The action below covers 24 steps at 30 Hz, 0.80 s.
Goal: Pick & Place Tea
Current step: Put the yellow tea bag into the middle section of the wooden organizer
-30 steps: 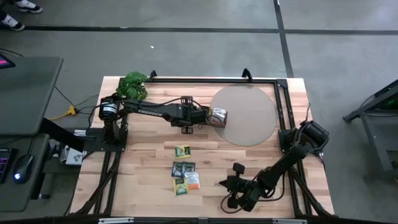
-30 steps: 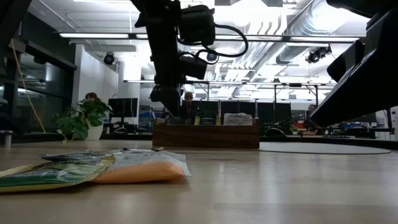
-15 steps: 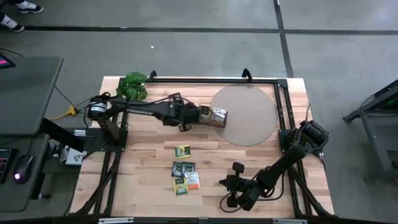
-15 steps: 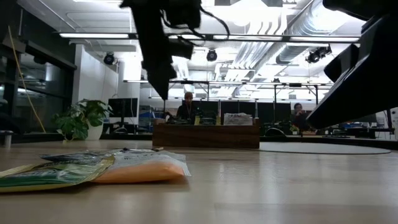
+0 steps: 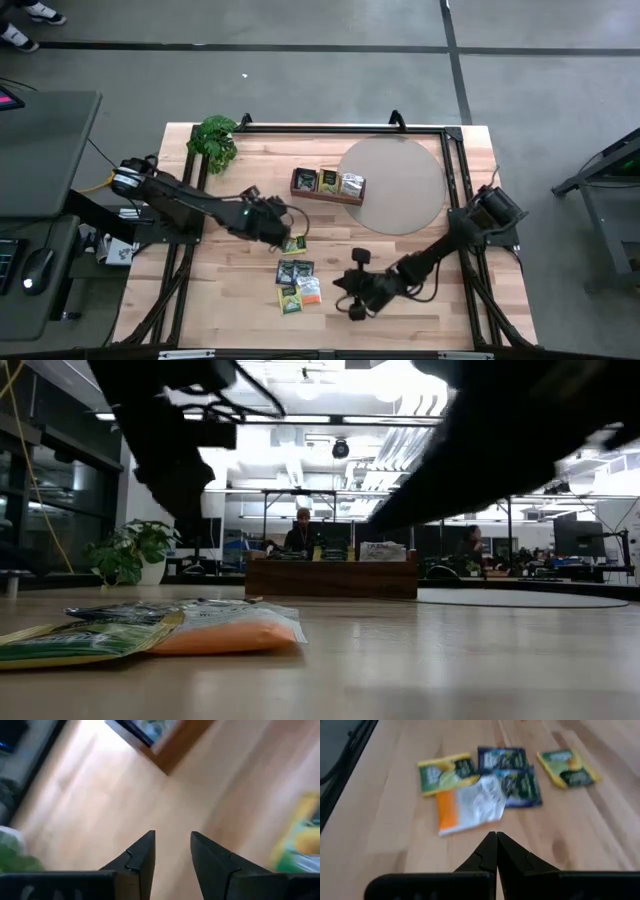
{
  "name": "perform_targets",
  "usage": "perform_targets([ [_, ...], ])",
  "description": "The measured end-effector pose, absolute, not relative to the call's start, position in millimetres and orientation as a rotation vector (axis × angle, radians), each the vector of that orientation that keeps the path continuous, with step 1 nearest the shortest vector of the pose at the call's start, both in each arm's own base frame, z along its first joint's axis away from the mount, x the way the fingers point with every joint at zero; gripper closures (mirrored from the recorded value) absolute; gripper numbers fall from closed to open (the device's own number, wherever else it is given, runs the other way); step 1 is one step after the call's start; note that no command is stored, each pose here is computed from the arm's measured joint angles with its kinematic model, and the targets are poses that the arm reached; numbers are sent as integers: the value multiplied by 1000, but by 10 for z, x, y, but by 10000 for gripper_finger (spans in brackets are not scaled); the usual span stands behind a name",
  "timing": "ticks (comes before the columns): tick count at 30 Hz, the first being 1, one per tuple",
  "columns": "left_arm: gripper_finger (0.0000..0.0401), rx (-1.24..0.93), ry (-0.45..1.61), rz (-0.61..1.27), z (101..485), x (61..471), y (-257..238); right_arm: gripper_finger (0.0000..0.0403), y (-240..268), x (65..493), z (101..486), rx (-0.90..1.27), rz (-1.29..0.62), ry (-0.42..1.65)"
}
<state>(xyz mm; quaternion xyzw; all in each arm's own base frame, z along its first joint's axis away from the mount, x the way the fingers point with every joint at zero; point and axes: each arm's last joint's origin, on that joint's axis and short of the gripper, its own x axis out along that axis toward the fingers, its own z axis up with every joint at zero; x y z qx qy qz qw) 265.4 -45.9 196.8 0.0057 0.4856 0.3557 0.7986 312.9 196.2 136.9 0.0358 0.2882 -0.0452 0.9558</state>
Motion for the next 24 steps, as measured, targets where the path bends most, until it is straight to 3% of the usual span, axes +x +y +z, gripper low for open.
perform_targets([
  [5,304,-110,948,749,1853,2627,-603,403,1691,3316,1392,55,-100,575],
  [12,392,-295,880,763,1767,2651,-613,403,1328,3483,1386,173,-171,589],
  [24,400,-281,962,687,1626,2696,-706,403,1190,3536,1377,165,-127,620],
])
